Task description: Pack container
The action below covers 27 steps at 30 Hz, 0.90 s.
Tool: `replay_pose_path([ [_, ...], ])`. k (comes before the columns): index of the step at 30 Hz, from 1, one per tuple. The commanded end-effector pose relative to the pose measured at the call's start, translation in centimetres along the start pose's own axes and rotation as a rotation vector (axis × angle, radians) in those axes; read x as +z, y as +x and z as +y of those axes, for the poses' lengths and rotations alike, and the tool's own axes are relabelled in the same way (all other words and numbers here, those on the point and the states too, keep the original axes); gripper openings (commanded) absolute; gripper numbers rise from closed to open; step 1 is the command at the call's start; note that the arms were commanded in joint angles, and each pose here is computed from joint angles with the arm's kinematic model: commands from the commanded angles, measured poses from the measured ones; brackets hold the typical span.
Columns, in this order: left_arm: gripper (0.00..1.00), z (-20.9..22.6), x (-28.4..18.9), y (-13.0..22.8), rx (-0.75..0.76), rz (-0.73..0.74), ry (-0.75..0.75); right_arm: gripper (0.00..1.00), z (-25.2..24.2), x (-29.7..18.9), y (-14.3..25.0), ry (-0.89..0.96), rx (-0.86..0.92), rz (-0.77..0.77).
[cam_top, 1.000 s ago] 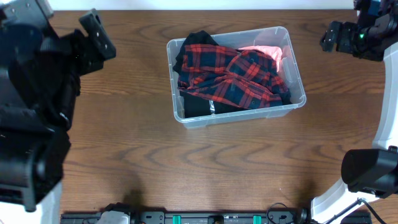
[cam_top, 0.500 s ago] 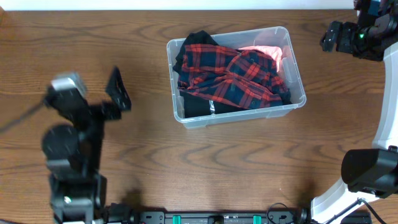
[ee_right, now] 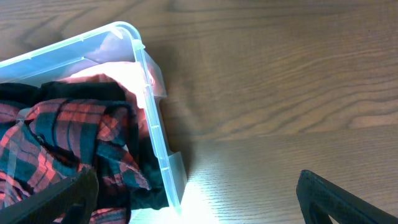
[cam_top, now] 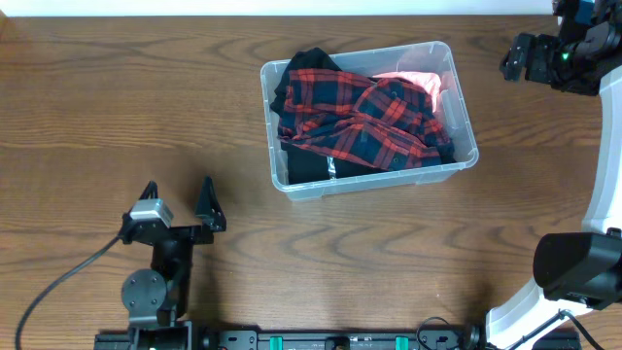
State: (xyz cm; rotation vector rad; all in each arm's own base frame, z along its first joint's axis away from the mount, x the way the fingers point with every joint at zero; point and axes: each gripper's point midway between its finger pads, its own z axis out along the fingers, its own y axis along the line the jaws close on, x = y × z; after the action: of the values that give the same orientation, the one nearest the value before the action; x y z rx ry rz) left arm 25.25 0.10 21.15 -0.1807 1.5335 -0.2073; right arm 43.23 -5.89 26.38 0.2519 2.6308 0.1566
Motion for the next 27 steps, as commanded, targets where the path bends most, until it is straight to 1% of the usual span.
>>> replay_pose_path([
  [1, 0.98, 0.2, -0.3, 0.7, 0.016, -0.019, 0.005, 0.99, 0.0, 0.0, 0.0, 0.002, -0.02, 0.001],
  [7, 0.98, 1.3, -0.3, 3.1, 0.014, 0.01, -0.031, 0.99, 0.0, 0.0, 0.0, 0.002, -0.02, 0.001],
  [16, 0.98, 3.0, -1.1, 7.2, 0.026, 0.176, -0.108, 0.99, 0.0, 0.0, 0.0, 0.002, -0.02, 0.001],
  [19, 0.98, 3.2, -1.2, 6.9, 0.047, 0.166, -0.116, 0.99, 0.0, 0.0, 0.0, 0.002, -0.02, 0.001],
  [27, 0.98, 3.1, -1.1, 6.8, 0.046, 0.159, -0.114, 0.99, 0.0, 0.0, 0.0, 0.002, -0.02, 0.001],
])
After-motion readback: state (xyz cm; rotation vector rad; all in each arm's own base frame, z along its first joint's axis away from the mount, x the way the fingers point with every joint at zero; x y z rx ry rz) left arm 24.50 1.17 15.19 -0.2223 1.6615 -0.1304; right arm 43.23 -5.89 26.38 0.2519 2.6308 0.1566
